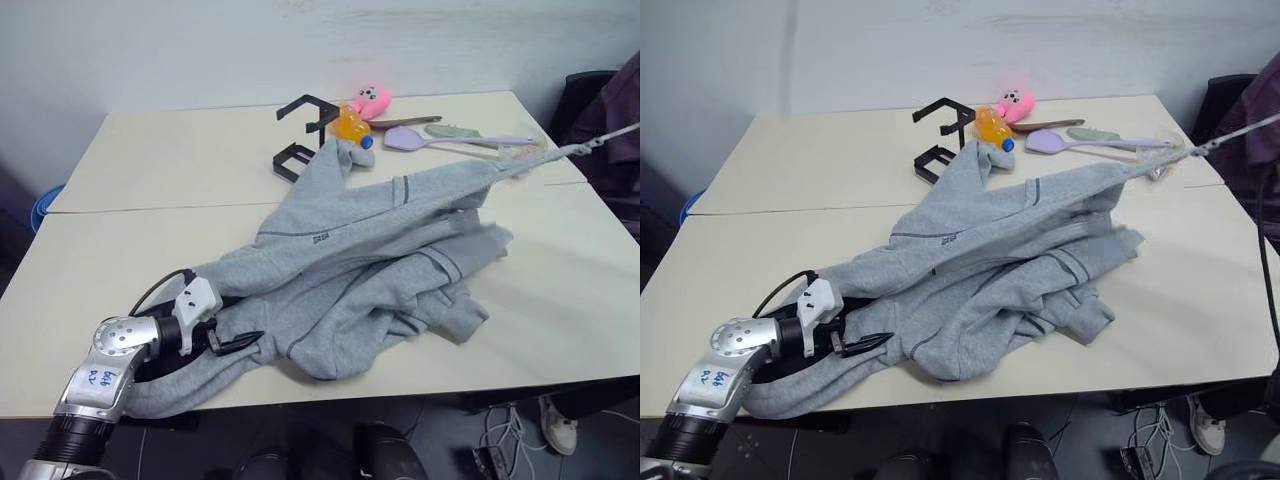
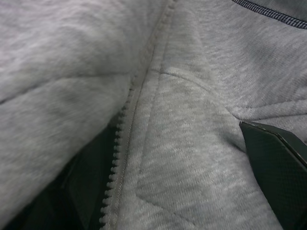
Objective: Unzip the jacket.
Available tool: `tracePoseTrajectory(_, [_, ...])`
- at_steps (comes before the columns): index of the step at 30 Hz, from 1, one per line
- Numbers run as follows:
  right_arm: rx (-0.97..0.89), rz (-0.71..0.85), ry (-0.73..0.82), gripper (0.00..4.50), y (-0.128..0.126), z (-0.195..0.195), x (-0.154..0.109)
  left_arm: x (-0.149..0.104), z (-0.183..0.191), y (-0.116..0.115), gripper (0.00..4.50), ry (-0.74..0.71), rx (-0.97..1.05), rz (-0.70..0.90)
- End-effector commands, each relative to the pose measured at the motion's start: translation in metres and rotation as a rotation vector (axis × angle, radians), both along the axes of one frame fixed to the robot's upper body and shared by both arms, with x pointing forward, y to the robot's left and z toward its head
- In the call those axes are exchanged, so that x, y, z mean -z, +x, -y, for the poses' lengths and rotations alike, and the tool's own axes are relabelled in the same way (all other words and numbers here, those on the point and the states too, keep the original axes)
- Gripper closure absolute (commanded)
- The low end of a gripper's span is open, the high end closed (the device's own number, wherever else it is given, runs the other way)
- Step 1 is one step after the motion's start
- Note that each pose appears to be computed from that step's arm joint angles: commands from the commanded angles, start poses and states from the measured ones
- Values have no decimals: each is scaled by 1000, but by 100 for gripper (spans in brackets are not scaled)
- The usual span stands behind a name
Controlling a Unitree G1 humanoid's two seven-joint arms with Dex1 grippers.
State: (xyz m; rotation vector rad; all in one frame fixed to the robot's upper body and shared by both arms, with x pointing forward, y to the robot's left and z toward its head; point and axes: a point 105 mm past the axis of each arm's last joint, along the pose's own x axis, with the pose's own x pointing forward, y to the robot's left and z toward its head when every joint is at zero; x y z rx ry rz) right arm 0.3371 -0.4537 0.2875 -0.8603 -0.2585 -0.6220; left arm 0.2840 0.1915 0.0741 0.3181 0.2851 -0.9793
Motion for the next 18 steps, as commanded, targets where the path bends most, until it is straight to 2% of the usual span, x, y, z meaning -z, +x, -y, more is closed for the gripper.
tracePoseTrajectory(1, [8,-41,68,447,-6,10,21,42,-18,-19,0,73,-39,-165])
tracePoseTrajectory(3, [-75,-56,87,447,1,-1,29,35,-13,-19,0,40,-15,-124])
tracePoseTrajectory(6, [-298,-72,208,447,15,-26,43,23,-7,-19,0,-18,13,-75])
tracePoseTrajectory(7, [-383,-104,263,430,20,-36,52,18,-4,-20,0,-48,25,-59])
tracePoseTrajectory(9, [-516,-168,248,393,22,-55,60,1,2,-22,0,-130,47,-23])
tracePoseTrajectory(12, [-743,-250,276,295,14,-82,71,-26,5,-26,0,-212,68,25])
tracePoseTrajectory(14, [-914,-331,382,225,-1,-100,81,-46,2,-30,0,-261,78,43])
tracePoseTrajectory(16, [-1060,-334,457,154,-18,-119,75,-60,-3,-37,0,-279,84,39])
tracePoseTrajectory(18, [-1176,-395,443,96,-37,-145,74,-68,-12,-45,0,-278,88,20])
